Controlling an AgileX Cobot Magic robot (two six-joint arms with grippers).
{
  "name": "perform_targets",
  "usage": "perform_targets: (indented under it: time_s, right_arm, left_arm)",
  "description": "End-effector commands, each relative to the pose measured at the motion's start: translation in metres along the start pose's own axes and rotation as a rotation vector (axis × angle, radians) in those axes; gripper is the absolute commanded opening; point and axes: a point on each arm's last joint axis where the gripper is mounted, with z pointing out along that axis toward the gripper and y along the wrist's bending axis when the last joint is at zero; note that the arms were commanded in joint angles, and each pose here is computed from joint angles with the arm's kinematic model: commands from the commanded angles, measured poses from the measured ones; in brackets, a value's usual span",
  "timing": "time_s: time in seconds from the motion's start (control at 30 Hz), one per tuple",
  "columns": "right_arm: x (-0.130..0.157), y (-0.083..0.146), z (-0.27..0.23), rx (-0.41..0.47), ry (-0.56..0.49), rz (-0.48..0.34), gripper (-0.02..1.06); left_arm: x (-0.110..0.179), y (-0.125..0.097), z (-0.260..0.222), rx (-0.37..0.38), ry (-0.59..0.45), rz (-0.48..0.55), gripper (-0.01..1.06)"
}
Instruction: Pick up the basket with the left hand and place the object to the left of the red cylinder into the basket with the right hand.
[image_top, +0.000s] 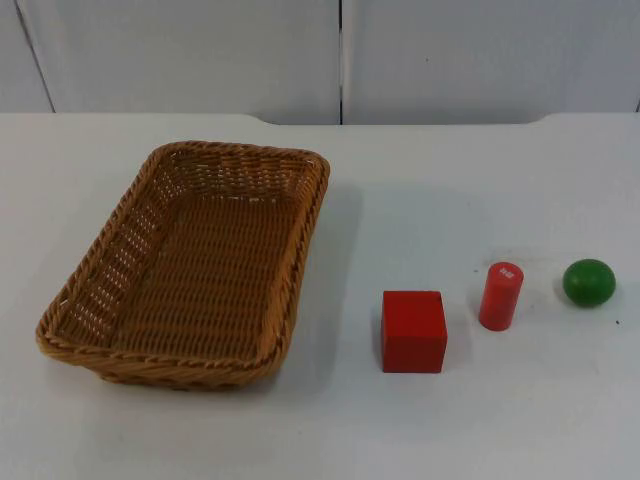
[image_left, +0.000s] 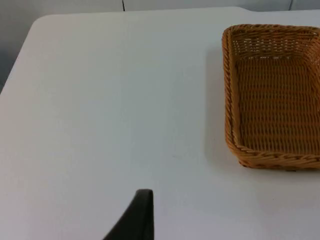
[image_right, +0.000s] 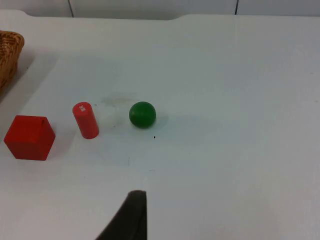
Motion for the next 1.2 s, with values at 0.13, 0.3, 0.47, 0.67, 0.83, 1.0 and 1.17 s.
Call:
perform_targets:
  time_s: [0.13,0.3,0.47,0.67,0.83,1.0,1.17]
  right_arm:
    - [0.0,0.0,0.0,0.006,-0.008,0.001,1.05]
    - [0.0,0.0,0.0,0.006,-0.008,0.001,1.05]
    - [0.0,0.0,0.0,0.006,-0.008,0.0,1.05]
    - [0.0,0.0,0.0,0.006,-0.008,0.0,1.05]
    - [0.0,0.0,0.0,0.006,-0.008,0.0,1.05]
    - [0.0,0.0,0.0,0.006,-0.008,0.0,1.05]
    - [0.0,0.0,0.0,0.006,-0.008,0.0,1.05]
  left_arm:
    - [0.0,-0.004,0.001,0.046,-0.013,-0.023,1.05]
    - [-0.002,-0.005,-0.002,0.053,-0.027,-0.026,1.05]
    - [-0.015,-0.005,-0.006,0.053,-0.026,-0.026,1.05]
    - [-0.029,-0.004,-0.002,0.053,0.003,-0.028,1.05]
    - [-0.036,-0.007,0.005,0.082,0.017,-0.049,1.05]
    - [-0.039,-0.008,0.008,0.088,0.018,-0.056,1.05]
    - [-0.042,-0.007,0.008,0.087,-0.005,-0.057,1.05]
